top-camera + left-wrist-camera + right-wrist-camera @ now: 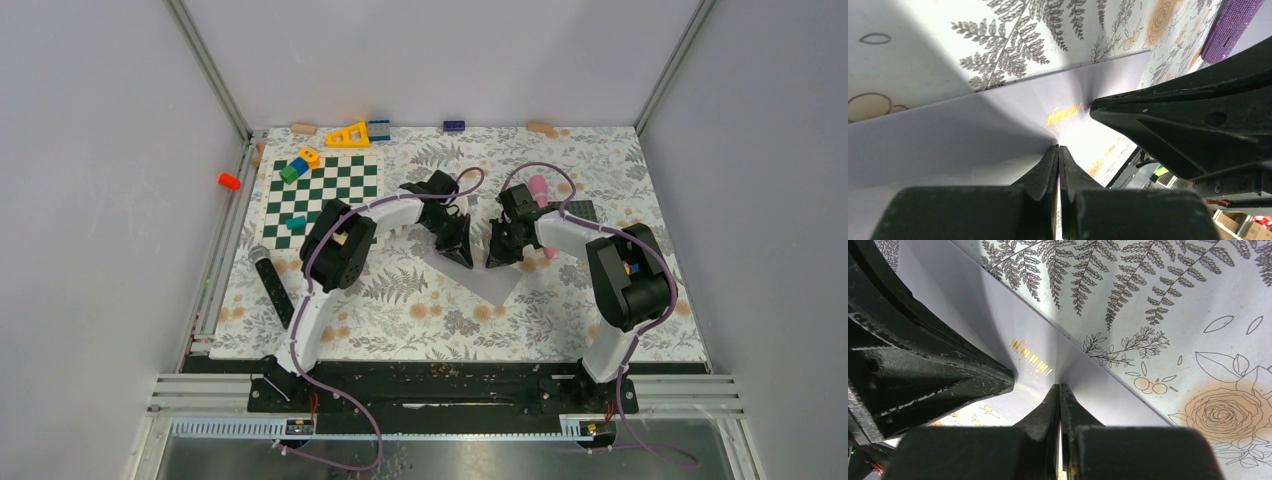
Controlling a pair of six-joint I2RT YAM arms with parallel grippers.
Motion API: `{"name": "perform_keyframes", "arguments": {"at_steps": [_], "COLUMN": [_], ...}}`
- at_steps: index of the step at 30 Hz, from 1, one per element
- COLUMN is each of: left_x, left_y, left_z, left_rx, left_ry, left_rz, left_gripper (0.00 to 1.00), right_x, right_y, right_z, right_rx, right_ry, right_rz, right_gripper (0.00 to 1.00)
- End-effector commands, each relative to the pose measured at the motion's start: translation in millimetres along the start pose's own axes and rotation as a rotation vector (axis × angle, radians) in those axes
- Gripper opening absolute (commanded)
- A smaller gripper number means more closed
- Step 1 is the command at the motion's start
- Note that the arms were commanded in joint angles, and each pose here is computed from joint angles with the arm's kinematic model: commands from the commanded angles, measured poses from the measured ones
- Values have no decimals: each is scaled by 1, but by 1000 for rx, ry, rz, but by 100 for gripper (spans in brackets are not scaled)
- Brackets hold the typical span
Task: Place the letter into the envelope and seal it
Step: Seal the envelope flap on the envelope.
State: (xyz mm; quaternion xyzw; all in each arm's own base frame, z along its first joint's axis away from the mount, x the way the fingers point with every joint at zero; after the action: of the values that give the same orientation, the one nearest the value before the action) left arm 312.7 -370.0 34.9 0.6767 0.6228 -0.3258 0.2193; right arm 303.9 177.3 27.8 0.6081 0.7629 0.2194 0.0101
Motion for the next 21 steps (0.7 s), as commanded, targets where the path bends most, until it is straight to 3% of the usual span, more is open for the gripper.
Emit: {"name": "perform_keyframes", "arguments": {"at_steps": [1, 9, 21], "left_x": [30, 39, 26], "left_y": [18, 39, 46], "left_z": [-8, -21, -26], "left_rx": [-107, -185, -177], "left_ry": [109, 162, 113], "left_rz": [-32, -53, -55], "left_gripper": [0, 0, 0], "right_x": [-18, -16, -13], "right_y": [-27, -27, -27], "right_z": [11, 11, 12], "right_rx": [109, 108, 112], "right_ry": [-104, -98, -91], "right_rz": [-8, -12, -20], "right_gripper": [0, 0, 0]}}
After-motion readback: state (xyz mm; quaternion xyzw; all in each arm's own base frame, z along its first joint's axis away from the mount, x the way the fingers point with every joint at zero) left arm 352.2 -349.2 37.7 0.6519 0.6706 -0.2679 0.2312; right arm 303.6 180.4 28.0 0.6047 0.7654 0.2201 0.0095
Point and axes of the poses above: each gripper's point midway between its finger pads, its own z axis out along the fingers, its own x axis along the line the jaws close on, y = z × x, the point moved 2 cm from there along -z, back along the fingers, and after that the axes turned 15 degrees about -z, right-handed, at the moved point
